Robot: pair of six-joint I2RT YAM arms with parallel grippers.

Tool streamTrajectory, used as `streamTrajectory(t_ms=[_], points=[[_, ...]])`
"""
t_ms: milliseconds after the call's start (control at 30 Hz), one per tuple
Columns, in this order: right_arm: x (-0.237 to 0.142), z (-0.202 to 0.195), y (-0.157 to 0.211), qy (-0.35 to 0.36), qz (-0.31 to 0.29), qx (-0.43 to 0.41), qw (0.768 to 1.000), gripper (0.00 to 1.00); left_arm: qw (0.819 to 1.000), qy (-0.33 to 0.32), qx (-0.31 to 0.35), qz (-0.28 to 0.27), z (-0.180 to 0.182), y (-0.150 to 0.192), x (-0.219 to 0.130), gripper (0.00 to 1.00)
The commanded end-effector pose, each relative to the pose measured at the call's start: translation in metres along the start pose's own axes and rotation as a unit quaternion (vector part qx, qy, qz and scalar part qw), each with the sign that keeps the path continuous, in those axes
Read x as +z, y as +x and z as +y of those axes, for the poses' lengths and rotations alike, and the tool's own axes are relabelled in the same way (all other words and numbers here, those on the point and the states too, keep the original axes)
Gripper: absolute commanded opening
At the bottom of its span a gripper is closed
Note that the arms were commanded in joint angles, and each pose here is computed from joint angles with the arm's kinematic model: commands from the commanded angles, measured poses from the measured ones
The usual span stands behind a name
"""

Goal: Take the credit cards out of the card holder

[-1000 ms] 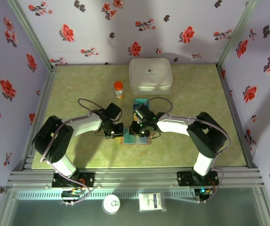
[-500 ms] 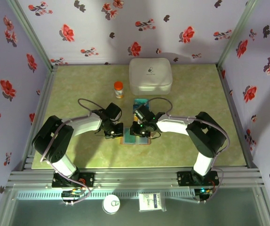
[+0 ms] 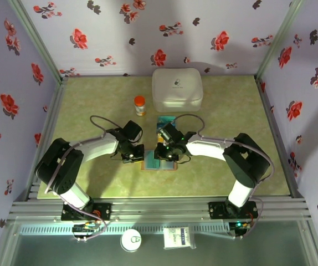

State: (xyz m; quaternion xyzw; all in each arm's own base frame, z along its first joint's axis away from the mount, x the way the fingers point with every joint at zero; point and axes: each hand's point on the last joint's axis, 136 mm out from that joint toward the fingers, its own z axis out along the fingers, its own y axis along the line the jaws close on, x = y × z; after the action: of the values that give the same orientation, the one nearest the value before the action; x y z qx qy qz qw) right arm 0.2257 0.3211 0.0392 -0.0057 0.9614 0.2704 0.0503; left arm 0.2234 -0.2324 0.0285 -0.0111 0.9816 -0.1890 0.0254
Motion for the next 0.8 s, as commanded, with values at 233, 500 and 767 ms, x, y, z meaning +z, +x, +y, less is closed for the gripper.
streamTrajectory(t_ms=[233, 500, 767], points=[[-0.004, 0.007, -0.005, -0.021, -0.009, 0.003, 1.0, 0.24, 0.999, 0.036, 0.019, -0.012, -0.026, -0.009, -0.016, 0.0], [-0.002, -0.001, -0.001, -0.014, -0.007, 0.009, 1.0, 0.24, 0.999, 0.038, 0.023, 0.008, -0.028, -0.003, 0.002, 0.0], [-0.002, -0.012, 0.001, -0.001, -0.01, 0.015, 1.0, 0.25, 0.999, 0.022, 0.018, 0.023, -0.017, 0.003, 0.016, 0.0]])
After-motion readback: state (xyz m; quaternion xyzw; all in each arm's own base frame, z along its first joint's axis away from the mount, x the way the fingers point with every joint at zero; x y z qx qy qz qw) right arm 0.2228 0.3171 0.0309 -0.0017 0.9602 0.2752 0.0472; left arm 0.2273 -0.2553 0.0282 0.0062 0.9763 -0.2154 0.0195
